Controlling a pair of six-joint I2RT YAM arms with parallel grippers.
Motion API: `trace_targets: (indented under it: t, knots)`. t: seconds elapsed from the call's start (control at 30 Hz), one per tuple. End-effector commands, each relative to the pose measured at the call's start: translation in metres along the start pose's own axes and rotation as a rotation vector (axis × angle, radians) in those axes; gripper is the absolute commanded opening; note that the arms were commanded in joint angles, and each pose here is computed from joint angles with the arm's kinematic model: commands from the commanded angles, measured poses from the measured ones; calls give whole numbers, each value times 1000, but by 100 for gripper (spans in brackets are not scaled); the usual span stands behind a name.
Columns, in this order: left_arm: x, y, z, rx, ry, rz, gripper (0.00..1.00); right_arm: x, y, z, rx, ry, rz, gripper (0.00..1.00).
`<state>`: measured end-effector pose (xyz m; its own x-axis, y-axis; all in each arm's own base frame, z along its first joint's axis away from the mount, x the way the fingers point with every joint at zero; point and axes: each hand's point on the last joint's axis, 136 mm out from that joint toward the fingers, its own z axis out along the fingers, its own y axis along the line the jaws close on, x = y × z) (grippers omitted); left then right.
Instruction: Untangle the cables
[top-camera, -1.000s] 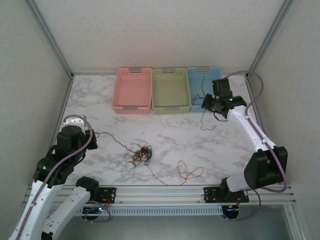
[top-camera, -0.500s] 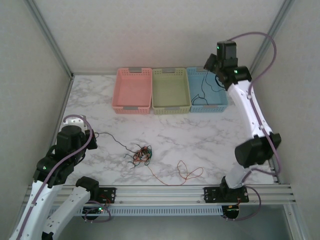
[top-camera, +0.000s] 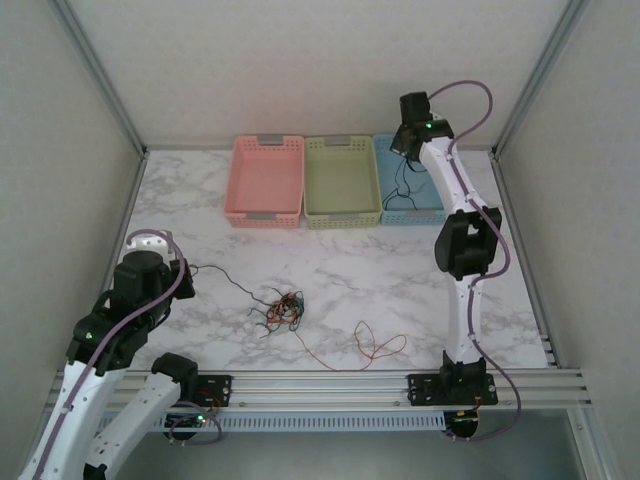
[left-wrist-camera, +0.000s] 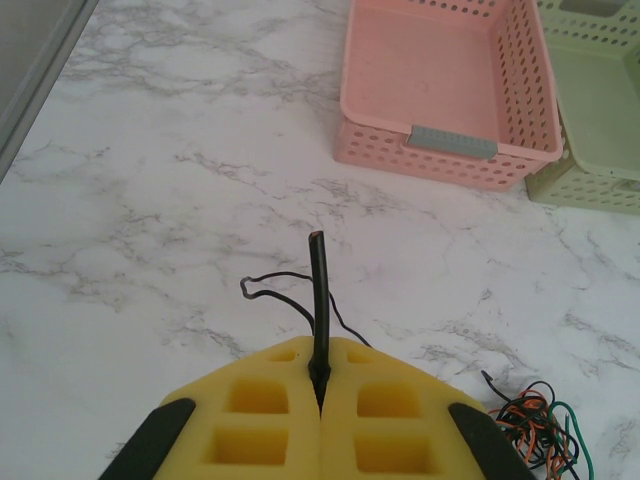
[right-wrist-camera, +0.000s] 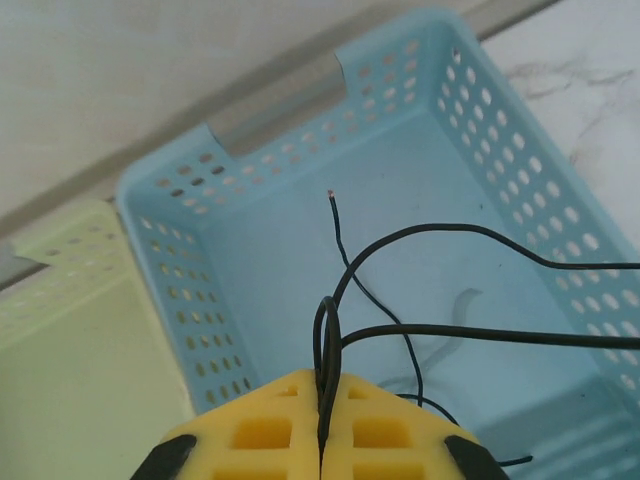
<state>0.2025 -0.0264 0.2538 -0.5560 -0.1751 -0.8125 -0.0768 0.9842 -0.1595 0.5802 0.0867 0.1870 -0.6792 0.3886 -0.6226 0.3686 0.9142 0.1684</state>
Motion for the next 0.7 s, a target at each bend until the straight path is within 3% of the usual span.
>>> trace_targets:
  t: [0.0, 0.1, 0.17, 0.47, 0.67]
  knots:
    - [4, -2, 4, 12, 16, -14, 0, 16, 1, 13, -2, 70, 23, 10]
    - [4, -3, 5, 13, 19, -13, 0, 28, -1, 20, 3, 116, 23, 44]
    - [4, -4, 5, 17, 23, -13, 0, 30, -4, 17, 19, 124, 19, 56]
    - [4, -4, 6, 18, 25, -12, 0, 35, 7, -23, -105, 161, 0, 57]
    - [5, -5, 6, 23, 27, -10, 0, 68, 24, -87, -298, 144, -31, 53]
